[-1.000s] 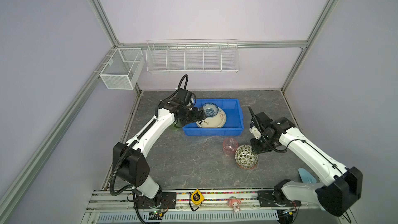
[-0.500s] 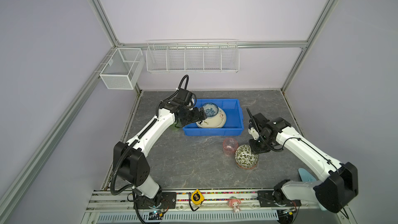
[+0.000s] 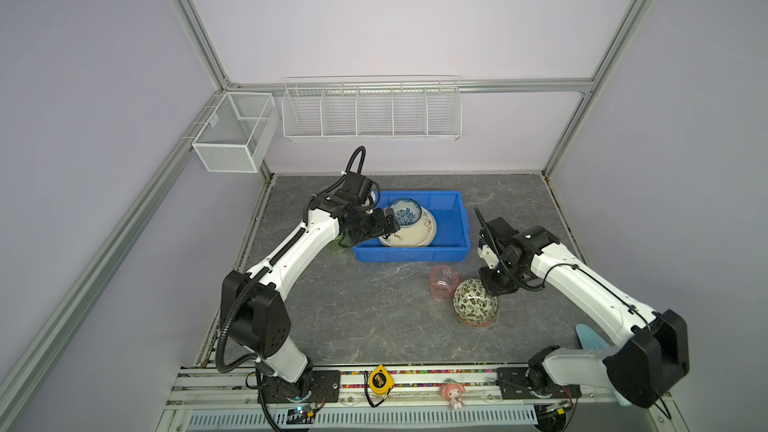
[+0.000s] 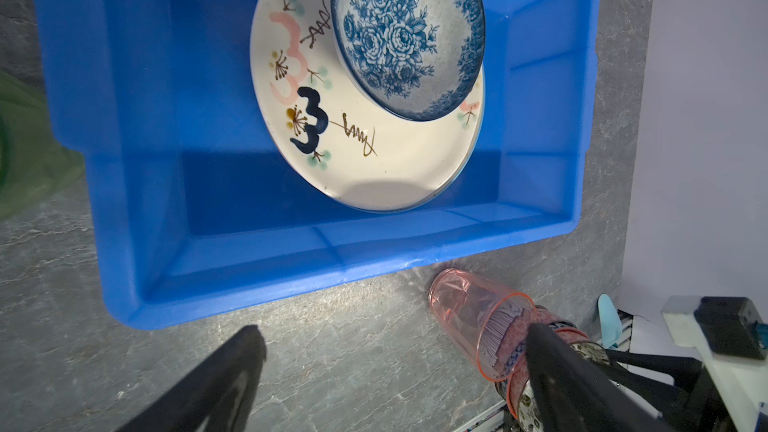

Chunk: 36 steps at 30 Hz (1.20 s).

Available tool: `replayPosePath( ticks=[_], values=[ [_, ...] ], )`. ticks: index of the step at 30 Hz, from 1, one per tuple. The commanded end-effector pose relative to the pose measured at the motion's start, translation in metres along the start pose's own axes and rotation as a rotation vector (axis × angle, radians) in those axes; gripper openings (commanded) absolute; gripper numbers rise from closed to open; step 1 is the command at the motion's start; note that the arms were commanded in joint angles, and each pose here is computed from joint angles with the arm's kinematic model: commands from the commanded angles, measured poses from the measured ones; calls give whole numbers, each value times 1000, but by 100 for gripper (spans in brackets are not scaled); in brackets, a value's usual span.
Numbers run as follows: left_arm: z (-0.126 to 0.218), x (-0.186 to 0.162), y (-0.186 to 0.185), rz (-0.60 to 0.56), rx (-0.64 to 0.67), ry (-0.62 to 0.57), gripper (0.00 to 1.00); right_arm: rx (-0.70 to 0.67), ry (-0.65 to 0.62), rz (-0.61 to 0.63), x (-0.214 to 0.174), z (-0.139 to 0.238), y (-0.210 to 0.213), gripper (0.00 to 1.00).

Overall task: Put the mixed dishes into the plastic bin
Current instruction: 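Grip the rim of the top leaf-print bowl with the right gripper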

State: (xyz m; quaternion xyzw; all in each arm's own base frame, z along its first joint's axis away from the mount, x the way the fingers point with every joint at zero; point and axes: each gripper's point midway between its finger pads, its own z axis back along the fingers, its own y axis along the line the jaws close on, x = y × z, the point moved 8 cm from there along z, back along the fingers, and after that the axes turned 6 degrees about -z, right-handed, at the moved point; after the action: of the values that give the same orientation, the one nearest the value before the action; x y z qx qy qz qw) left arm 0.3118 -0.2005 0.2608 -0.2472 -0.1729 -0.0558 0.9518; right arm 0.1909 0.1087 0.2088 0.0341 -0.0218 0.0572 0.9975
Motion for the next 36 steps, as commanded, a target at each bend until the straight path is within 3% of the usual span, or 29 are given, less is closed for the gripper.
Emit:
replayPosePath(
  ticks=[1,13,16,36],
  values=[
    [-5,-2,-1,-14,-3,15,98,-2,24,14,-3,-4,0,22],
    [-9,-2,-2,-13,-12,24,98,-7,5,15,-7,7,-2,13],
    [-10,-2,-2,-14,-12,26,98,-13,1,14,-7,9,-3,7],
    [-11,-7,-9,-19,-28,37,98,-23,-37,-4,-10,30,-6,7]
  ],
)
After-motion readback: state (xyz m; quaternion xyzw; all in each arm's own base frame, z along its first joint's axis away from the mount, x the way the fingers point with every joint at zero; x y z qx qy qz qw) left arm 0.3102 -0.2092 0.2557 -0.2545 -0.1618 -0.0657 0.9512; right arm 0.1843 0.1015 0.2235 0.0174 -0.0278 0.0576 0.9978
